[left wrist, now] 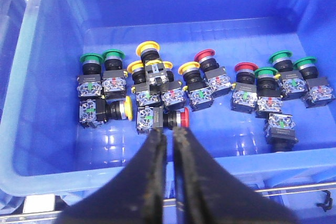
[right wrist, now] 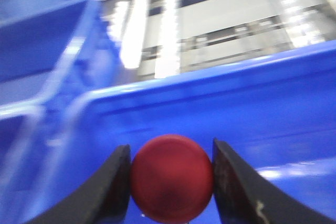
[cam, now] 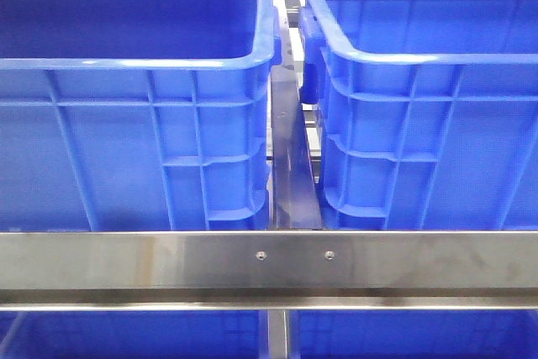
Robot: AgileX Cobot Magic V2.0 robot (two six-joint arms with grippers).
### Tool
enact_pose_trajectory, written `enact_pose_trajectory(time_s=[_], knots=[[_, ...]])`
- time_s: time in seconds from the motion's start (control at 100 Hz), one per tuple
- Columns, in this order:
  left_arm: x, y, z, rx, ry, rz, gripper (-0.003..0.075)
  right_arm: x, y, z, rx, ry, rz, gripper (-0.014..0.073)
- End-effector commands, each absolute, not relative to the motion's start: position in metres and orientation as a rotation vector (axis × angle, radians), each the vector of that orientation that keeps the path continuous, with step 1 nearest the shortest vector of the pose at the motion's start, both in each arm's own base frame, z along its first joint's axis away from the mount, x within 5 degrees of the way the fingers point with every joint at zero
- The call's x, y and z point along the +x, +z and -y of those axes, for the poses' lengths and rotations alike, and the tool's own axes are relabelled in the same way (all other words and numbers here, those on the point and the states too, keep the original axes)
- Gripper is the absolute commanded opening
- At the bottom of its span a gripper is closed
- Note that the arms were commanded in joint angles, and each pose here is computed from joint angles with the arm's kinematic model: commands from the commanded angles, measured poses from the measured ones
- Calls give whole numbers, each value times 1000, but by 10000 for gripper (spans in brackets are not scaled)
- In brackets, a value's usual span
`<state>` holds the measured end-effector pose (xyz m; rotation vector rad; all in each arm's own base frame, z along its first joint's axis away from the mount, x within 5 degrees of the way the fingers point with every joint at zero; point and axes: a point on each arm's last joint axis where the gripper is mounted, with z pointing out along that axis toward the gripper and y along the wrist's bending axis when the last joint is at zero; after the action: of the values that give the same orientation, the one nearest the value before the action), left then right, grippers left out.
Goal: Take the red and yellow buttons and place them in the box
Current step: 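Carry the red button with the right gripper over the empty bin, then lower the red button into the empty bin and open the right gripper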
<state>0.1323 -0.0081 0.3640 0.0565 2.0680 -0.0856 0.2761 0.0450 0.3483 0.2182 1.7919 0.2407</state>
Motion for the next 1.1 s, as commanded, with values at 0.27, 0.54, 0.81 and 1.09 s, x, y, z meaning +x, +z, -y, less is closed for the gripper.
enact_pose_trajectory(time_s=[0.27, 0.54, 0.81, 1.09], knots=[[134, 379, 8, 36, -91, -1959, -19, 335, 337, -50, 130, 53, -1846, 193], [134, 379, 8, 36, -91, -1959, -19, 379, 307, -54, 156, -32, -1911, 193], [134, 379, 8, 36, -91, -1959, -19, 403, 296, -56, 163, -72, -1920, 193], [134, 379, 8, 36, -91, -1959, -19, 415, 286, -59, 164, -81, -1936, 193]])
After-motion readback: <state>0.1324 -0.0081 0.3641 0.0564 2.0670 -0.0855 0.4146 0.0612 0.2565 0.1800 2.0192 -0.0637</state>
